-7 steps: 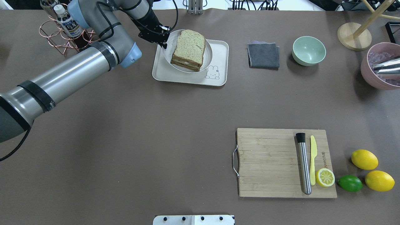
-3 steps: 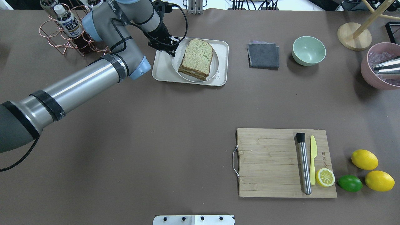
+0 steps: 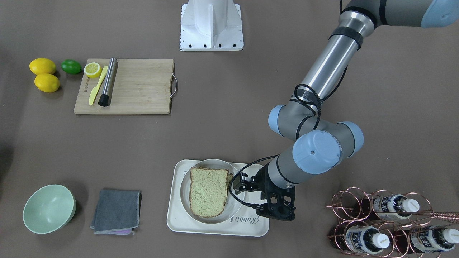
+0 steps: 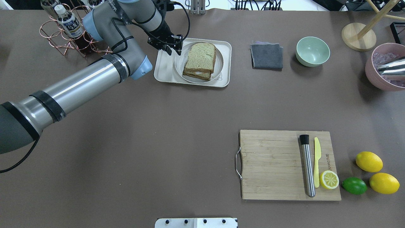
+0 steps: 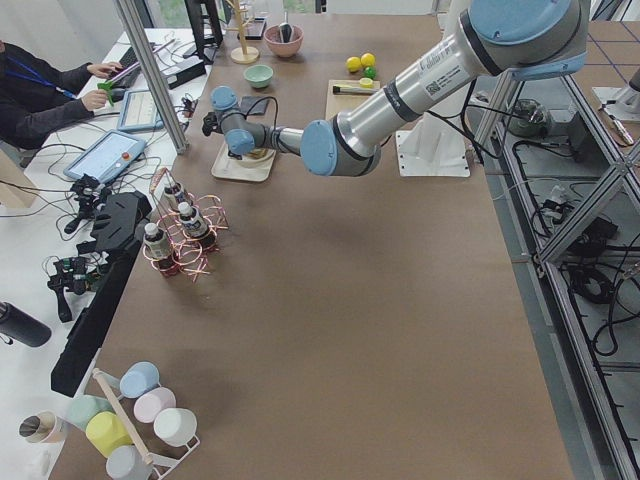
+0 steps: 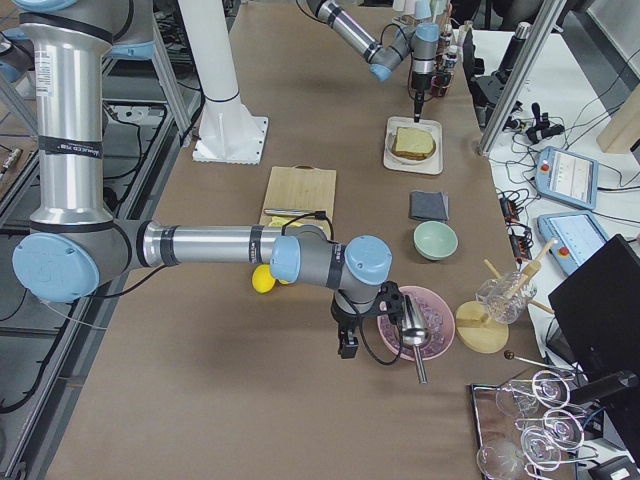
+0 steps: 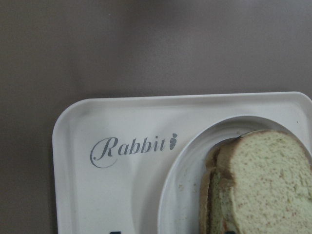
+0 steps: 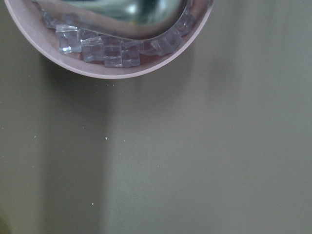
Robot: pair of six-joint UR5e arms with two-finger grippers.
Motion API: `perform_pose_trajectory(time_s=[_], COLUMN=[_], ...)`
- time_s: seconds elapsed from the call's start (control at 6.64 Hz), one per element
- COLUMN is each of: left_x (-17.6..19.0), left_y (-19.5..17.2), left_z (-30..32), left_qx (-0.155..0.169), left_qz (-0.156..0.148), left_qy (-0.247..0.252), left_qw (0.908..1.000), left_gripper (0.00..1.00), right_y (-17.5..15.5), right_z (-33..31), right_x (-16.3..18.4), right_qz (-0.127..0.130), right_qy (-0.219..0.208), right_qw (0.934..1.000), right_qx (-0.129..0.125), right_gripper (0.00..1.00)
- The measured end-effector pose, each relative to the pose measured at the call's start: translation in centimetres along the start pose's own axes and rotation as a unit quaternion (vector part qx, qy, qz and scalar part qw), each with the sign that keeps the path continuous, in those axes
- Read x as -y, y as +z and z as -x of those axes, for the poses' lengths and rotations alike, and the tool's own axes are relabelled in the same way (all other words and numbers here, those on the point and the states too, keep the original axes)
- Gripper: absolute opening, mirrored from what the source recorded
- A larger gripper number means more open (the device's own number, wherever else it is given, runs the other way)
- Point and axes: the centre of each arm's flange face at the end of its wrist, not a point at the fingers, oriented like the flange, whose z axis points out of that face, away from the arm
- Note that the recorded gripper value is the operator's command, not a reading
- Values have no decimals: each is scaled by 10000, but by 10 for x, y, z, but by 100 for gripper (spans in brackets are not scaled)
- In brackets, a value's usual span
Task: Make sandwich and place on tray
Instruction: 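Release the plate and raise the left gripper away from the tray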
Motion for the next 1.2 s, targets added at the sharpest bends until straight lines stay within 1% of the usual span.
perform_pose_trajectory(time_s=[0.3,0.6,0.9,1.05,1.2], left_x=[-46,-113,-180,-210,-233], left_y=[-39,-101,-169,-200,-226], left_z=[18,44,97,137,190], left_qx=[-201,-172,-121,-32,177], left_qz=[-145,-33,-61,-87,-106], left_qy=[-52,-174,-237,-69,295], left_qw=[9997,9997,9996,9999,9994], left_gripper=[99,99,99,99,99], right_y=[0,1,2,3,3], right_z=[0,-1,-2,-2,-2], right_x=[0,-1,-2,-3,-4], right_qz=[7,12,20,25,30], right_qy=[6,15,19,22,23], right_qw=[10000,10000,10000,10000,10000], right_qx=[-5,-1,1,3,3], right_gripper=[100,100,100,100,100])
